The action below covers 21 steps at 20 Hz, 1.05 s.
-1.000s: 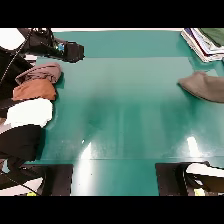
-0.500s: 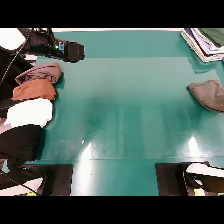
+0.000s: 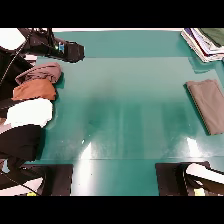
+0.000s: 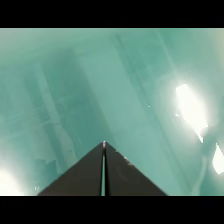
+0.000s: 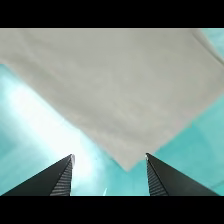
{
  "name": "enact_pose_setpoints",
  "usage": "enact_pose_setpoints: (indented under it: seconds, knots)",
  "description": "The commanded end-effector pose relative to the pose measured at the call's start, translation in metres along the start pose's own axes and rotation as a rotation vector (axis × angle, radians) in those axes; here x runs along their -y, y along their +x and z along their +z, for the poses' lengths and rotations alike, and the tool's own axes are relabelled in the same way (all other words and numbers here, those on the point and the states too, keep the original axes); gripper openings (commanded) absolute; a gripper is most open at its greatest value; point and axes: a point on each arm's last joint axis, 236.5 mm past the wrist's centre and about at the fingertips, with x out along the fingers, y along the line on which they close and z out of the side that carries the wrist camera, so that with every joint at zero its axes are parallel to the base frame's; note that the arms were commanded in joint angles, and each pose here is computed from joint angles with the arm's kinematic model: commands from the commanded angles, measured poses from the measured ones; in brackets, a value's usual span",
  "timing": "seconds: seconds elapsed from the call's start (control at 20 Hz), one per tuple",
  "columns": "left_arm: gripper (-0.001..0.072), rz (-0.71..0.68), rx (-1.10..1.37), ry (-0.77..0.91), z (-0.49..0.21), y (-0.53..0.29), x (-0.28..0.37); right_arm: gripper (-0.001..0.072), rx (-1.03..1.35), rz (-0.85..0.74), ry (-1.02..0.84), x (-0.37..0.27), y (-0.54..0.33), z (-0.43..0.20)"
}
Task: Fold the shirts.
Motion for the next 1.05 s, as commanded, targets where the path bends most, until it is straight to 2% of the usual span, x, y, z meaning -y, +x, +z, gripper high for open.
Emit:
enact_pose_setpoints:
  seconds: [0.0,0.2,0.45,0.5,0.6,0.7,1.0]
  knots:
    - [0.0027,0.001,0.002,0.014,0.001,0.0,0.0,0.052,0.121,0.067,0.047,-0.008,-0.039,0.003]
    - [0.0027,0.001,0.008,0.012,0.002,0.0,0.0,0.0519,0.262,0.431,-0.06,-0.121,-0.098,0.001]
    - [0.0027,0.0,0.017,0.012,0.004,0.0,0.0,0.0516,0.313,0.59,-0.359,-0.226,-0.142,-0.051]
    - [0.0027,0.0,0.024,0.012,0.006,0.0,0.0,0.0488,0.313,0.619,-0.41,-0.242,-0.149,-0.064]
    - [0.0027,0.0,0.05,0.012,0.012,0.0,0.0,0.0322,0.311,0.665,-0.493,-0.265,-0.16,-0.087]
    - [0.0027,0.0,0.076,0.012,0.018,-0.001,0.0,0.0019,0.315,0.694,-0.584,-0.28,-0.168,-0.105]
    - [0.0027,-0.001,0.152,0.012,0.036,-0.003,0.0,0.0017,0.297,0.721,-0.657,-0.293,-0.172,-0.125]
